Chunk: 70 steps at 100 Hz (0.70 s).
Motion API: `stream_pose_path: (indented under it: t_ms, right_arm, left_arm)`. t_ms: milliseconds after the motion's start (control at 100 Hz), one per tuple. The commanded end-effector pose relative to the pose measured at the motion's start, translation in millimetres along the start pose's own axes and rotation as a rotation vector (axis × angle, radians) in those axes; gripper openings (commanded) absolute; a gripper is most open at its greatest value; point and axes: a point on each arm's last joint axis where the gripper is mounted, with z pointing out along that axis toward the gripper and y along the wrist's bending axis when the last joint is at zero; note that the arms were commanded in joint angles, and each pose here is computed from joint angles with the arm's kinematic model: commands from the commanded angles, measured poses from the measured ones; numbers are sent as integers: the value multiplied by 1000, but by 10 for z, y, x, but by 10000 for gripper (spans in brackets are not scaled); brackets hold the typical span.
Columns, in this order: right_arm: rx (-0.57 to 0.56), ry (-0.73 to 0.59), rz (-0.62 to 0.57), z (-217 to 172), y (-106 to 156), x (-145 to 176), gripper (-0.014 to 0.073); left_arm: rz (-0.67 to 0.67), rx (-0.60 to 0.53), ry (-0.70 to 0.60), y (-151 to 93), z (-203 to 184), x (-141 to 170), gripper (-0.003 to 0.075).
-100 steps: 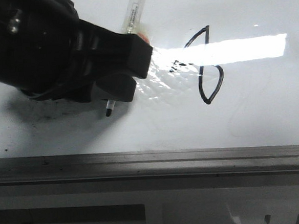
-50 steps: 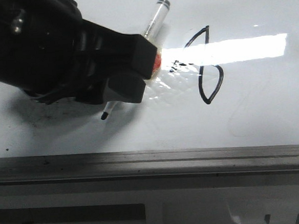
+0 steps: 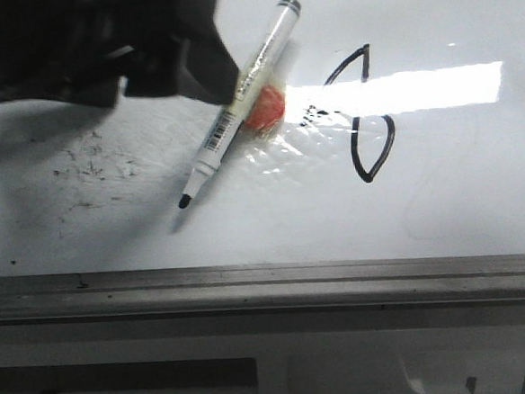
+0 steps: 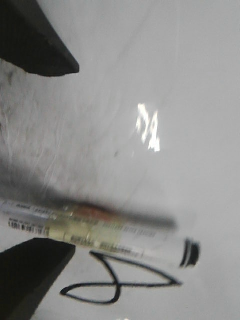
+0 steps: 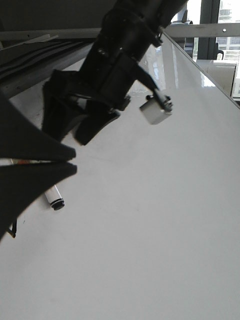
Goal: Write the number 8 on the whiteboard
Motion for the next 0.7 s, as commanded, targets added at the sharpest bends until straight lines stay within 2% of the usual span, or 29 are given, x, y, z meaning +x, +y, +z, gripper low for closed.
stream_pose_path:
  t_ms: [0, 150, 240, 330, 500, 540, 690]
  right_arm:
    - [19, -27, 13, -10, -29, -89, -69]
    - [45, 7, 12, -45, -22, 64, -69]
    - [69, 24, 14, -100, -14, 181, -69]
    - [67, 28, 14, -134, 6, 243, -69]
    - [63, 35, 15, -135, 14, 272, -69]
    - [63, 35, 15, -135, 14, 272, -69]
    - [65, 35, 15, -136, 12, 272, -69]
  left_arm:
    - [-19, 46, -132, -6, -378, -223, 620]
    - [27, 177, -254, 47, -936, -177, 615]
    - [17, 247, -299, 147, -1195, -20, 561]
    - [-20, 290, -323, 285, -1358, 172, 431]
    - [-67, 339, -354, 481, -1492, 490, 48]
    - [-70, 360, -368, 503, -1520, 537, -23]
    - [-79, 416, -407, 536, -1597, 604, -20]
